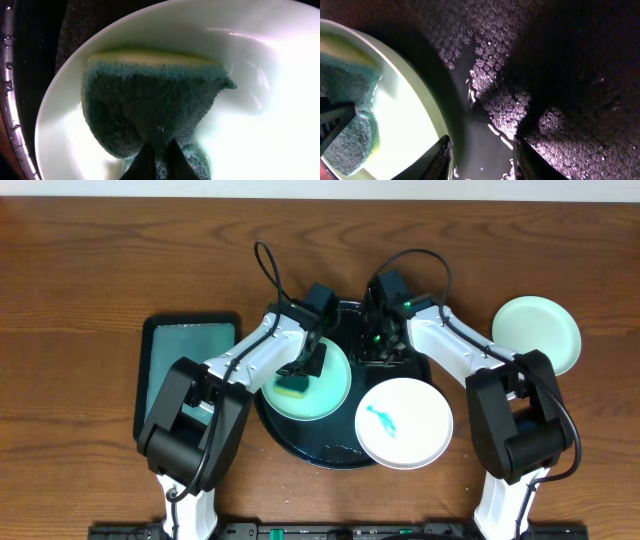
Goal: Clean dirty plates on tray and stack at the side
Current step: 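Scrub the green plate face with the sponge in the left gripper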
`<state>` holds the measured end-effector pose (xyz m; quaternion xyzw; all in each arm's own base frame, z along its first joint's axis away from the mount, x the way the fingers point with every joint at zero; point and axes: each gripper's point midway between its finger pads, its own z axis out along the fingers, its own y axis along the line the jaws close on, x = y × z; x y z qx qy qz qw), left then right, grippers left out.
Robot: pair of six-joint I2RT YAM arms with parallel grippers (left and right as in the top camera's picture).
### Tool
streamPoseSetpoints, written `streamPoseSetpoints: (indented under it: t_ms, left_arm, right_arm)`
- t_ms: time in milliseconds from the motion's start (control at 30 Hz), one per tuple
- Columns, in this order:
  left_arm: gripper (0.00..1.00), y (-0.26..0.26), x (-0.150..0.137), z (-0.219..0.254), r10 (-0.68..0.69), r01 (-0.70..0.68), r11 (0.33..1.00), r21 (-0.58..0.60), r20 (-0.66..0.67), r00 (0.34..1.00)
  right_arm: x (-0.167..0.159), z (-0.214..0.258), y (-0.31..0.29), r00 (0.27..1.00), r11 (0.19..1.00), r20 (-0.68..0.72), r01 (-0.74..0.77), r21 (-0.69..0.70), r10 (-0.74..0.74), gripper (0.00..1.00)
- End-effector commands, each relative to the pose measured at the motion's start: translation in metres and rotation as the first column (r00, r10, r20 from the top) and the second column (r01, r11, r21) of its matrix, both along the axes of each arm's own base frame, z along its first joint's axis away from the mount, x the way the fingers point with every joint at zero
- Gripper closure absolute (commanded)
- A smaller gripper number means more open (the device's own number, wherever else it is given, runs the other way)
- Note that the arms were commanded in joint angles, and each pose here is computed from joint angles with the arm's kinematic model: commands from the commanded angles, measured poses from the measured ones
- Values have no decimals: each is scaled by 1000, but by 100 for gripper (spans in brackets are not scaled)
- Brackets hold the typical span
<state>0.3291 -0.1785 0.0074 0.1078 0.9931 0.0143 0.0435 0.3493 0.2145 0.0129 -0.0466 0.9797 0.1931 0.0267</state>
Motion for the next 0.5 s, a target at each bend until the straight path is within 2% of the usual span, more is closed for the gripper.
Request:
streamPoseSetpoints:
  t_ms: [0,167,467]
  left_arm:
    - [93,-26,-50,-34,-38,14,993,-116,-211,977]
    - [93,-26,-50,-34,-38,14,993,-116,-211,977]
    - [93,-27,-49,-34,-39,15,993,-119,-206,978]
  right_arm:
    - [-4,21,13,1000,996,-15,-19,90,21,57]
    - [5,28,-11,998,997,-37,44,65,-42,55]
    - [22,50,-26,999,992,16,-32,124,30,56]
